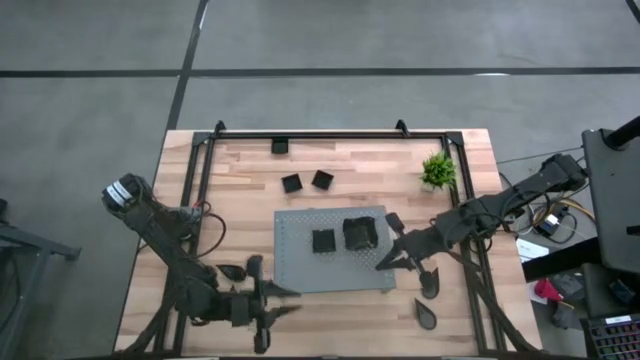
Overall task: Pick & Place Mini shaped plates
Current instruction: Stack the square plate on top of the square plate on the shelf
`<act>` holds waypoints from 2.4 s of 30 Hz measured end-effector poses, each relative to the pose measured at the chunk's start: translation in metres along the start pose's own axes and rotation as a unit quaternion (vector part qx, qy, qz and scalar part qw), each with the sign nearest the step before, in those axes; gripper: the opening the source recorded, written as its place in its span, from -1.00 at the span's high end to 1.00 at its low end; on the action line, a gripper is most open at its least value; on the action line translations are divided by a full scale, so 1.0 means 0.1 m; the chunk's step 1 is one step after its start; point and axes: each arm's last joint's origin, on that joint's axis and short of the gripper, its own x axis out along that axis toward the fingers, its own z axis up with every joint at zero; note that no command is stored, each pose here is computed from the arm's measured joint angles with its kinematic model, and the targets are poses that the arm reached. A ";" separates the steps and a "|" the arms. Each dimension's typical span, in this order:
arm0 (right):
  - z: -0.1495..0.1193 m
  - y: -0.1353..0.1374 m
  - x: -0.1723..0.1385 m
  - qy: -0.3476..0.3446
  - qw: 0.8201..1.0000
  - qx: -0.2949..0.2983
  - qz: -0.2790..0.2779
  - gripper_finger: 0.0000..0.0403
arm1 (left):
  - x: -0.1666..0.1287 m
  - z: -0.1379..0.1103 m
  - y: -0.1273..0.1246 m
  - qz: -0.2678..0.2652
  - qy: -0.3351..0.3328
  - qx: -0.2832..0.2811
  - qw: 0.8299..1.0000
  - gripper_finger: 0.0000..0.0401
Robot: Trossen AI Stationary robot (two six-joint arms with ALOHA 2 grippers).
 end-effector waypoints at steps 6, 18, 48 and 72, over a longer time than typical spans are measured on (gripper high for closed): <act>-0.11 -0.02 -0.03 -0.027 1.000 -0.002 0.001 0.96 | 0.11 0.03 0.31 0.303 0.115 -0.041 0.945 0.51; -0.22 -0.03 0.08 -0.001 1.000 -0.012 -0.001 0.96 | 0.25 0.34 1.12 0.408 0.125 -0.038 0.904 0.51; -0.27 -0.02 0.12 0.013 1.000 -0.023 0.004 0.96 | 0.70 -0.19 2.55 0.576 0.296 0.204 0.734 0.90; -0.42 -0.05 0.14 0.033 0.999 -0.016 -0.015 0.96 | 0.55 -0.86 3.36 0.252 0.464 0.032 0.849 1.00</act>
